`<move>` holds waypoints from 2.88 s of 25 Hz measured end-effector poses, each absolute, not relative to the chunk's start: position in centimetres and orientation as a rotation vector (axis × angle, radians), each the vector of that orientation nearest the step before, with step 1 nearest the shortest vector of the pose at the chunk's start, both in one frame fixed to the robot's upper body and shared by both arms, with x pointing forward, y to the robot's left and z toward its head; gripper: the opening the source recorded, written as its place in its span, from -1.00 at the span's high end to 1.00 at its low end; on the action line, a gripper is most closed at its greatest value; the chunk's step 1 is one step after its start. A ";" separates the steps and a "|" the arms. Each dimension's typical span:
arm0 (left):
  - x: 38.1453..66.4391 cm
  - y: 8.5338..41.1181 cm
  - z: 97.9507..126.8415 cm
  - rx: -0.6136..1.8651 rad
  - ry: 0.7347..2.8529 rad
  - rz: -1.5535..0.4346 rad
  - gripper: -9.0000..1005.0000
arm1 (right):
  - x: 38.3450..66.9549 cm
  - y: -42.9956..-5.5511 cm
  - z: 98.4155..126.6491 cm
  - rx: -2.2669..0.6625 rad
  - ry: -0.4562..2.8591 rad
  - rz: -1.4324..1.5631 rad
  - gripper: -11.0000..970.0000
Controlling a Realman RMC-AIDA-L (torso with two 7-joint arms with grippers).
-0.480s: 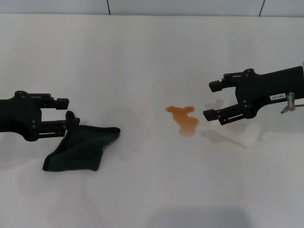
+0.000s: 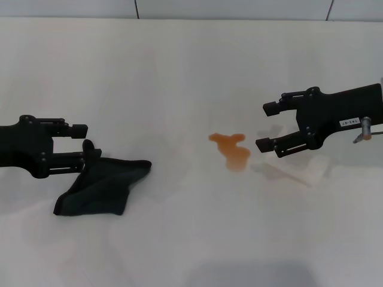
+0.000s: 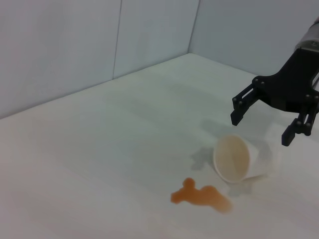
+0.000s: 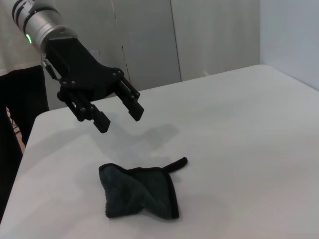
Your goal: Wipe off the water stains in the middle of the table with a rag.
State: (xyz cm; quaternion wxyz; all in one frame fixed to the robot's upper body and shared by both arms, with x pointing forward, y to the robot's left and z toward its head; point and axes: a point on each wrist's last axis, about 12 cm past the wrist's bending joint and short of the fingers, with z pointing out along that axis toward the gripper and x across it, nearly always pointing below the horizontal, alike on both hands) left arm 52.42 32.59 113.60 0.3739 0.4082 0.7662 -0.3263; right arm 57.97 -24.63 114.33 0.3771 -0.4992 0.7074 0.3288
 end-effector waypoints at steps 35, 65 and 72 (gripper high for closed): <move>56.8 29.6 117.0 1.306 2.302 -0.620 -0.29 | 58.1 -25.7 115.6 -1.275 1.832 0.777 -0.77; 51.8 31.8 113.5 1.109 1.883 -0.750 -0.29 | 58.9 -19.2 119.5 -1.546 2.389 0.312 -0.76; 51.6 31.4 114.0 1.140 1.808 -0.786 -0.29 | 58.5 -18.6 118.7 -1.558 2.456 0.273 -0.76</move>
